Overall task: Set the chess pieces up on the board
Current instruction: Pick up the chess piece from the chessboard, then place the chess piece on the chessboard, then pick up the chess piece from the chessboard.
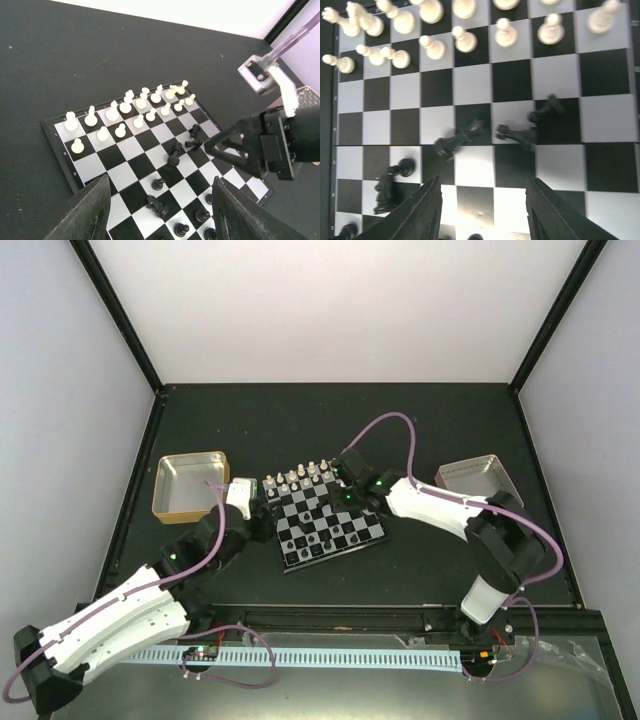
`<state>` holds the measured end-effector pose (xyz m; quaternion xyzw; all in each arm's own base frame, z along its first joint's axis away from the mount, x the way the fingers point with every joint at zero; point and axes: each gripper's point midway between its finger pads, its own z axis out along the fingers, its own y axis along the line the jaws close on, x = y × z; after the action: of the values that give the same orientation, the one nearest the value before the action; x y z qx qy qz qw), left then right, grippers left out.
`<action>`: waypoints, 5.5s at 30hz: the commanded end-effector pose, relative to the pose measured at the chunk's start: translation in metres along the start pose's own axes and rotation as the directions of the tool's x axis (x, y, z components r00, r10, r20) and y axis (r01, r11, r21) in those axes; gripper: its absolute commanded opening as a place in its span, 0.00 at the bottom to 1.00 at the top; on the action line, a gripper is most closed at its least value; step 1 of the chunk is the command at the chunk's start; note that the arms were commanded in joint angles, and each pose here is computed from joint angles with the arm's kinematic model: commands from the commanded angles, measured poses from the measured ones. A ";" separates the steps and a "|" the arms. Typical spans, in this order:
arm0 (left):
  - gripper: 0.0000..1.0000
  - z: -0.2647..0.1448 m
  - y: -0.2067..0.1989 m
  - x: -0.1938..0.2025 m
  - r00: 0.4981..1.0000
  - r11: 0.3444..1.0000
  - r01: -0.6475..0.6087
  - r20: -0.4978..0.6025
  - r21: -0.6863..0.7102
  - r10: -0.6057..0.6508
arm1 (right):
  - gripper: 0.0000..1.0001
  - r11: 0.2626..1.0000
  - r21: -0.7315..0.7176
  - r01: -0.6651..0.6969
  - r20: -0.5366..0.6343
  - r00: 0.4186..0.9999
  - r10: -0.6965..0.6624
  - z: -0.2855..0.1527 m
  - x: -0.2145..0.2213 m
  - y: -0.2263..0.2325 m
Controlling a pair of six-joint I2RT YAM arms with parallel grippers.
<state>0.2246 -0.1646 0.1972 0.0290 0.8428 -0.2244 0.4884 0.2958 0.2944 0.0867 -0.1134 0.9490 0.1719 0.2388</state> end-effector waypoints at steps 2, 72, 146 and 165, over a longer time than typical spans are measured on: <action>0.57 -0.008 0.014 -0.003 0.999 0.999 0.052 0.010 -0.014 -0.052 | 0.47 0.993 -0.043 0.107 -0.061 0.992 -0.110 0.008 0.005 0.041; 0.60 -0.020 0.033 -0.005 0.995 0.994 0.096 0.042 -0.051 -0.094 | 0.06 0.975 0.219 0.020 -0.153 0.988 0.014 0.001 0.057 -0.051; 0.61 0.012 0.059 0.034 0.961 0.966 0.243 -0.114 -0.083 -0.252 | 0.26 0.933 -0.041 0.358 -0.282 0.891 -0.355 0.053 0.064 0.085; 0.66 -0.002 0.026 0.004 0.955 0.948 0.297 -0.057 0.113 -0.292 | 0.12 0.886 -0.145 0.440 0.225 0.887 -0.404 -0.014 -0.006 0.117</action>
<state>0.2282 -0.1248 0.1547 -0.0758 0.8630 -0.2764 0.4161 0.2433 0.3777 0.0618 -0.3071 0.9161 0.1476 0.2116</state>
